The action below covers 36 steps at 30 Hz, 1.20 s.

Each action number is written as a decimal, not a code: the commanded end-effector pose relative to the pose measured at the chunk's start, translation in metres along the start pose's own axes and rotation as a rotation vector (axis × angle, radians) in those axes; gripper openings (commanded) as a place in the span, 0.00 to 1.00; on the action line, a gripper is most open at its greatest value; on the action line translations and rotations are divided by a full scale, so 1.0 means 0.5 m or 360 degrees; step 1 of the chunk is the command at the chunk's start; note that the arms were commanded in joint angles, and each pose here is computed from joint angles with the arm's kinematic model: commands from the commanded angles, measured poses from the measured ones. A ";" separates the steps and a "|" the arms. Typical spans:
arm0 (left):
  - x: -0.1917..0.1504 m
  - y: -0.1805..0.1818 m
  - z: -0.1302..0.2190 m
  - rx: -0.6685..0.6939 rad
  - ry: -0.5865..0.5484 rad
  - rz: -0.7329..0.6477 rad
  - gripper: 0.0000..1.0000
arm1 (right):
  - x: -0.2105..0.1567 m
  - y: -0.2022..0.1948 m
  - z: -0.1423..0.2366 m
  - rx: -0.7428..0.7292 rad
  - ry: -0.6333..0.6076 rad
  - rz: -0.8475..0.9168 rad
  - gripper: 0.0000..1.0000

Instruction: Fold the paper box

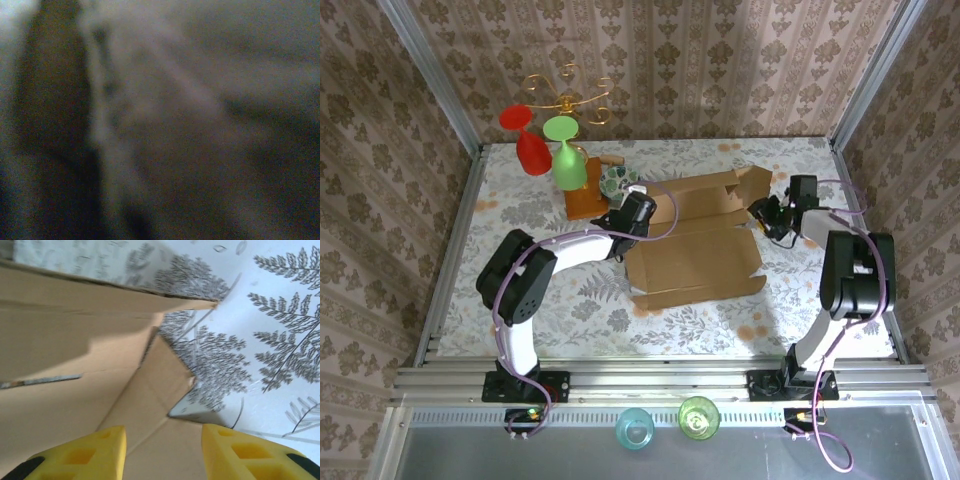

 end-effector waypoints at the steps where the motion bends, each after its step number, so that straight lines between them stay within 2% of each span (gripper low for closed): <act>1: 0.008 0.009 0.009 -0.0008 0.0062 -0.0088 0.00 | 0.020 0.004 -0.025 -0.0032 -0.0015 0.0077 0.47; 13: 0.019 0.011 -0.002 -0.0050 0.0114 -0.0068 0.00 | 0.024 0.003 -0.103 -0.0014 0.0086 0.0016 0.48; 28: 0.022 0.006 -0.009 -0.0067 0.0122 -0.0033 0.00 | 0.017 0.070 -0.041 0.0215 0.0001 -0.0036 0.41; 36: 0.018 0.007 -0.010 -0.0065 0.0135 -0.0014 0.00 | -0.017 0.085 -0.046 0.0236 0.0045 -0.0027 0.41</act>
Point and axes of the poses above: each hand's point on the last joint's axis, 136 mm out from that joint toward the fingers, its own z axis back along the fingers, its own y axis along the line the jaws close on, x = y × z, the point moved 8 cm from there along z, back along the fingers, and after that the axes turned 8 degrees about z, right-handed, at the moved point
